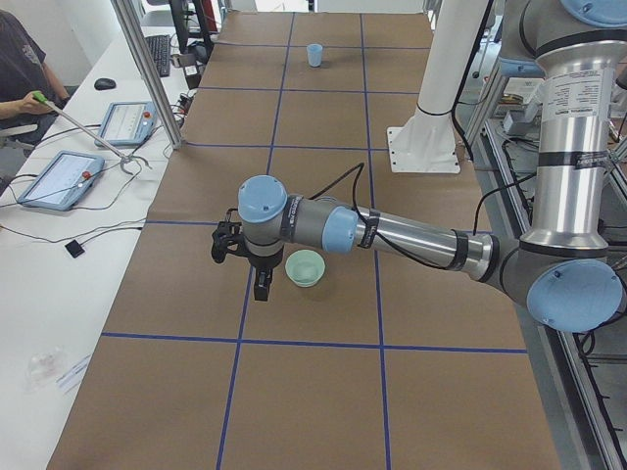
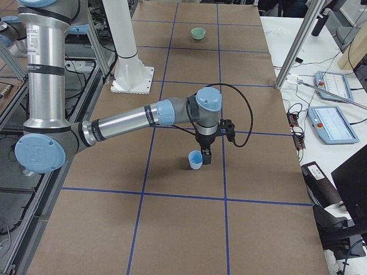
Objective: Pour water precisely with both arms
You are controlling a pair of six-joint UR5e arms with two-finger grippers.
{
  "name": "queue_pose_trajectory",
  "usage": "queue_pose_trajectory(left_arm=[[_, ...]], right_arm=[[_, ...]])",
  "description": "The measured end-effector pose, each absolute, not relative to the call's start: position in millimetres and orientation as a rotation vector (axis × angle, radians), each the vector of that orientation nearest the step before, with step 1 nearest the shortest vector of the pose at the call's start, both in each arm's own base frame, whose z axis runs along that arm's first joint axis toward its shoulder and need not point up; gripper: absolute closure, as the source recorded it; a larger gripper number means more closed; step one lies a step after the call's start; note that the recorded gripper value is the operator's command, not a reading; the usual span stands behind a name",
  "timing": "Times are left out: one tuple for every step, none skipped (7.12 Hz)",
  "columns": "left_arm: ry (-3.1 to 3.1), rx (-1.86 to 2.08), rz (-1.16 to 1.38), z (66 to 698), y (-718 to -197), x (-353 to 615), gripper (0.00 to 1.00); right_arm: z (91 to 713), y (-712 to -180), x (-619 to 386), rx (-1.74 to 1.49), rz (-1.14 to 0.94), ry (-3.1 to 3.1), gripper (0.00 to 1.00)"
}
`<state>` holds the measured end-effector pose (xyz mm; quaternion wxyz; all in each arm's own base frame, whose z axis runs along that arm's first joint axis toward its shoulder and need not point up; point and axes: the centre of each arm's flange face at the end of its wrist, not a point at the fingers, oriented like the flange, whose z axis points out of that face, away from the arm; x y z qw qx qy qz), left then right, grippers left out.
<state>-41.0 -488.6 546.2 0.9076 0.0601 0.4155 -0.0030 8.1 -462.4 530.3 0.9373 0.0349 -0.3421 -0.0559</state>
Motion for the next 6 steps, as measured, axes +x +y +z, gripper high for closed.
queue_pose_trajectory(left_arm=[[0.859, 0.121, -0.007, 548.0, -486.5, -40.9, 0.0], [0.864, 0.119, -0.007, 550.3, -482.0, -40.8, 0.0], [0.867, 0.117, -0.007, 552.0, -478.6, -40.7, 0.0], [0.868, 0.116, -0.006, 553.2, -476.7, -40.4, 0.0], [0.871, 0.121, -0.003, 551.0, -475.5, -40.0, 0.0], [0.875, 0.127, 0.003, 546.8, -474.5, -39.0, 0.0]], right_arm=[[536.6, -457.6, 9.3, 0.059, -0.108, -0.693, 0.0], [540.9, -453.7, 9.5, 0.049, -0.104, -0.695, 0.0], [542.7, -452.0, 9.6, 0.044, -0.102, -0.697, 0.0], [542.6, -451.6, 9.6, 0.044, -0.101, -0.698, 0.0], [542.1, -451.7, 9.4, 0.045, -0.102, -0.699, 0.0], [540.7, -452.7, 9.0, 0.048, -0.104, -0.699, 0.0]])
